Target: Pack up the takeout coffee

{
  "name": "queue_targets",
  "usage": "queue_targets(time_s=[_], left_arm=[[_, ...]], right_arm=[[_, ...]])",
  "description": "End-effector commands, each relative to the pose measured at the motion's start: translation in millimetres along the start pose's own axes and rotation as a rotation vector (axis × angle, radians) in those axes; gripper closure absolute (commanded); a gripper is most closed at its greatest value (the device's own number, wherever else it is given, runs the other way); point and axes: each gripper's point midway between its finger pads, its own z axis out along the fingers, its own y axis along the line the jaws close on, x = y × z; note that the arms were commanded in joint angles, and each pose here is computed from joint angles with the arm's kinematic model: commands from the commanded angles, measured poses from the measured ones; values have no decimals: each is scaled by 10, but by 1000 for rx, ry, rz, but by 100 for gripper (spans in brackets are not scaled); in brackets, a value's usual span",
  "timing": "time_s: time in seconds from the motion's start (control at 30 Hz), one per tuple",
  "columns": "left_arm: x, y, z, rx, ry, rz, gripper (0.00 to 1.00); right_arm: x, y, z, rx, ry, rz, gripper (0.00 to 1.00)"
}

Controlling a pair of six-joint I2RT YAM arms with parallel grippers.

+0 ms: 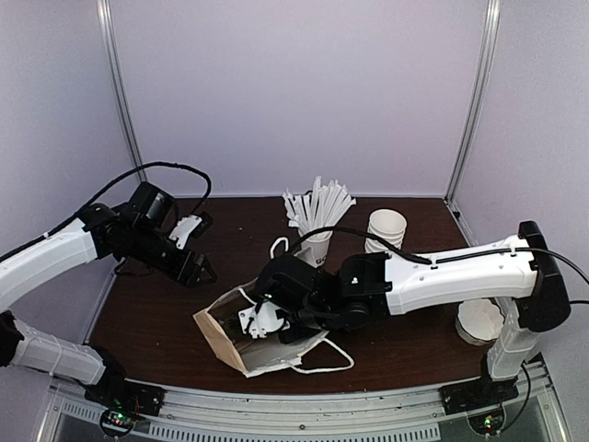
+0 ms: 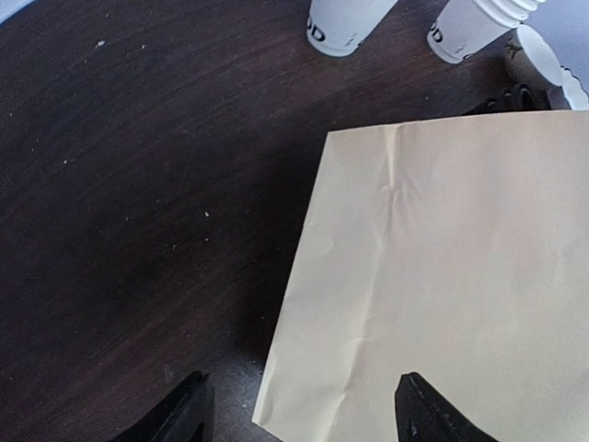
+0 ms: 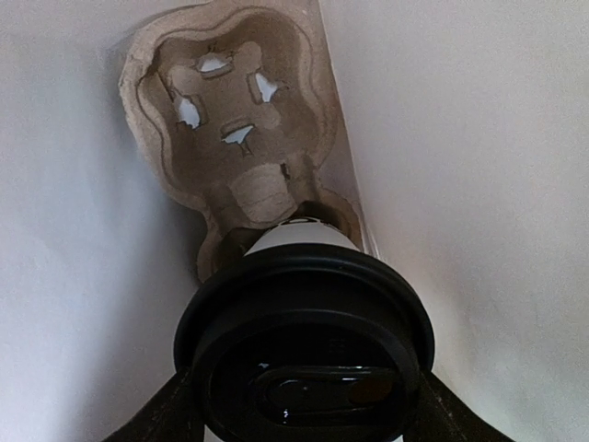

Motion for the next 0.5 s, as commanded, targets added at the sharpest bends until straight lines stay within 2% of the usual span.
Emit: queue_targets(time_s=[0.0, 0.07, 0.23, 0.47], left_arm=[[-140, 286, 272, -39, -16, -13, 29], [-160, 392, 402, -45, -7, -17, 29], [-232, 370, 714, 45, 28, -8, 30], [-237, 355, 894, 86, 52, 1, 30]], right_arm=[[-27, -149, -21, 44, -28, 32, 62], [-38, -150, -8, 44, -30, 29, 62], [-48, -159, 49, 50, -25, 21, 62], [-2, -140, 191, 53, -1, 17, 62]])
